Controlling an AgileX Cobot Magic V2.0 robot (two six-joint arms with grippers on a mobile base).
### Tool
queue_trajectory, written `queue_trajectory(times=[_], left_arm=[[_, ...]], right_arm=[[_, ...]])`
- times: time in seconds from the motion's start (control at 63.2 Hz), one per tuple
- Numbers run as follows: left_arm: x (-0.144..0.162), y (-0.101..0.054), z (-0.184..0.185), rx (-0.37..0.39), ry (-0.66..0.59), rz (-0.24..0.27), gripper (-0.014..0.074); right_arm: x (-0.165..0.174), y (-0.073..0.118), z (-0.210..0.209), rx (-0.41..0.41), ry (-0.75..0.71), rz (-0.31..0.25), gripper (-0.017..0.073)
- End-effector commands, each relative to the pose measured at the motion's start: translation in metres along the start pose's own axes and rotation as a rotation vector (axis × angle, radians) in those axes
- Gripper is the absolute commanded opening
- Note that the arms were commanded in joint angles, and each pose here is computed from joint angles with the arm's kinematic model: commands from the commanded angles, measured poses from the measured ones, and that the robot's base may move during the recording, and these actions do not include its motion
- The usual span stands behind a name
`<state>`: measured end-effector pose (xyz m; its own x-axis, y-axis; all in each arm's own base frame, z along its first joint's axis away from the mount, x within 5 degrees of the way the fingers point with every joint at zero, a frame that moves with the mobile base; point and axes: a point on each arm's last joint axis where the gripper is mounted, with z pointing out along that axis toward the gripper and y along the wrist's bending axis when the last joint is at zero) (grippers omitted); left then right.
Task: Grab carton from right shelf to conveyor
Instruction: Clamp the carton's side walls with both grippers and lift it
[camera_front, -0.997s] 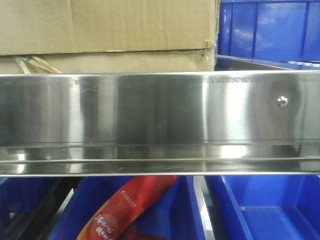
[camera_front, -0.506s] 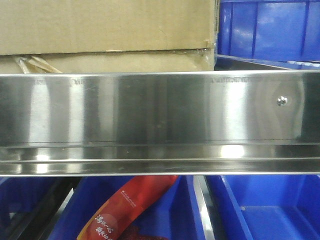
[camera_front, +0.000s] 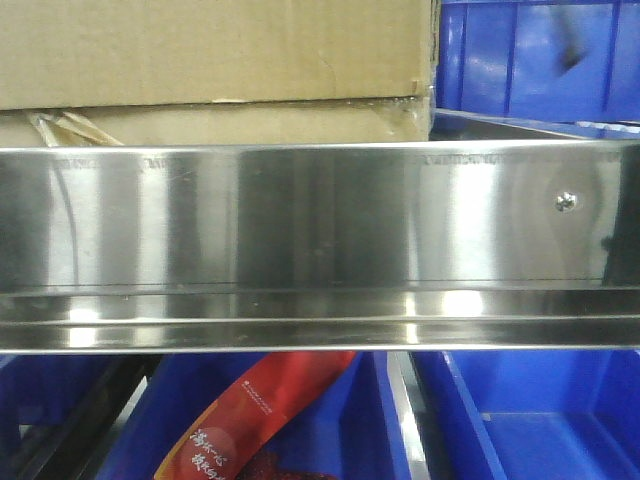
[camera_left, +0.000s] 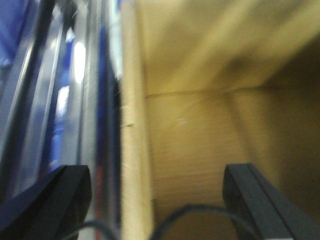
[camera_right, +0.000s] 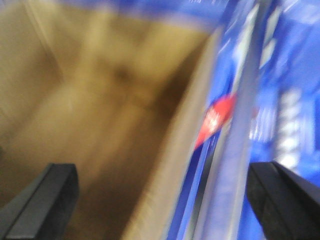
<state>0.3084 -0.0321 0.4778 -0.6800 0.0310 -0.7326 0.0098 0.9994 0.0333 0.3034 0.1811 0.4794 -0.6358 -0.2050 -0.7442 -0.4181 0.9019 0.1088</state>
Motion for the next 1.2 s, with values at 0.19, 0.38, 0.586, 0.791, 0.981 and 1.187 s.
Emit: queue_trajectory(times=[0.19,0.38,0.586,0.791,0.981,1.187], left_arm=[[-0.003,0.003,0.026,-0.062,0.037,0.017,0.0445],[-0.002,0.001,0.046,-0.066,0.080,0.024,0.0445],[-0.001,0.008,0.063,-0.082,0.116,0.012,0.0445],[0.000,0.012,0.072,-0.083,0.136,-0.004,0.0295],[0.000,0.012,0.072,-0.082,0.136,-0.004,-0.0020],[-0.001,0.011,0.062,-0.066,0.117,-0.014,-0.0010]], right_arm=[[0.001,-0.001,0.039,0.034,0.057,0.008,0.0568],[0.003,-0.004,0.050,0.068,0.075,-0.005,0.0568],[0.005,-0.005,0.065,0.074,0.103,-0.007,0.0498],[0.006,-0.005,0.070,0.078,0.114,-0.008,0.0181],[0.006,-0.005,0.070,0.078,0.114,-0.008,-0.0065],[0.004,-0.005,0.059,0.074,0.091,-0.007,-0.0068]])
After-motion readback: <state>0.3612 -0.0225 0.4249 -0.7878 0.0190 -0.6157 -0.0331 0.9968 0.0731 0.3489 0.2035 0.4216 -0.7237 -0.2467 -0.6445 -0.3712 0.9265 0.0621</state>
